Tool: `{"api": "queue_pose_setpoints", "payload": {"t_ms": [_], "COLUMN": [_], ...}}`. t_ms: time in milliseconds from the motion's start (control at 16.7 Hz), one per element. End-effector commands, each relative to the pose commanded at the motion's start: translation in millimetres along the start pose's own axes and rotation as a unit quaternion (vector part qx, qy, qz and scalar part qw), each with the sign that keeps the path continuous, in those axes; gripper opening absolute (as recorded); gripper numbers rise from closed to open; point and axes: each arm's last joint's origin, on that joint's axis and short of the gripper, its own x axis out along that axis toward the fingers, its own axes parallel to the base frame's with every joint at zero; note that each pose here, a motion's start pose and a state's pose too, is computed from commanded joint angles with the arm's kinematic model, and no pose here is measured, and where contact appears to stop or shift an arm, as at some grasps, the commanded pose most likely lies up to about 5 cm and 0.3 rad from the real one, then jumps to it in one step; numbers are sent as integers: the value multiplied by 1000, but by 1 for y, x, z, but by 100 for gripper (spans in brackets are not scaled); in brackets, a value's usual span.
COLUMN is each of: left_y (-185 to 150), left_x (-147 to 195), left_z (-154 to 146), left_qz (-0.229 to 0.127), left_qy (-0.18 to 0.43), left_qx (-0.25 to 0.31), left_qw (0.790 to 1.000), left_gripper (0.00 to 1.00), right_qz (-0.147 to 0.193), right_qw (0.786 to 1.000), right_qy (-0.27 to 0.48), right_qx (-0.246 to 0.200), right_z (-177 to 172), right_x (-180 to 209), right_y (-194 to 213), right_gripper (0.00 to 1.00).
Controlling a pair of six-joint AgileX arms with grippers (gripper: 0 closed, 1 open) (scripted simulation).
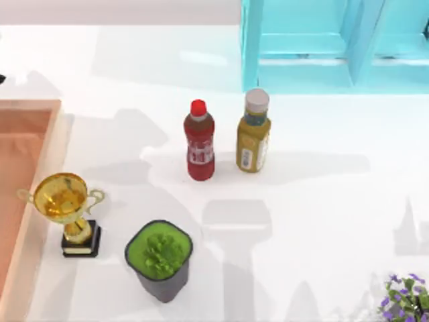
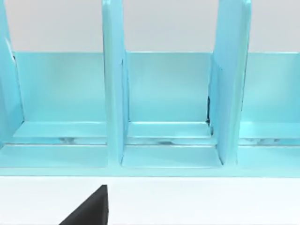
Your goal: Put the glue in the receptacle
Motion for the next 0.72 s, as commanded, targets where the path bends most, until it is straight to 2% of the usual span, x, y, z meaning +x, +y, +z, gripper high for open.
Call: {"api": "queue_pose_setpoints", "payload": {"t_ms": [180, 360, 540, 720], "left_y": [6, -4, -24, -44], "left_x": [-44, -80, -105, -120], "left_z": [-61, -119, -166, -195], "left_qz": [-73, -112, -115, -102], "left_qy": [-45, -120, -195, -244], "left_qx": [40, 41, 7, -39], "left_qw": [996, 986, 974, 964], "left_gripper": [0, 0, 0, 0], "right_qz": [0, 0, 0, 0], "right_qw": [1000, 1000, 1000, 1000], "right_qy": [0, 0, 0, 0], "right_qx": [0, 0, 0, 0], "right_z": [0, 0, 0, 0], "right_x": [0, 0, 0, 0], "right_y": [0, 0, 0, 0], "right_gripper": [100, 100, 100, 100]}}
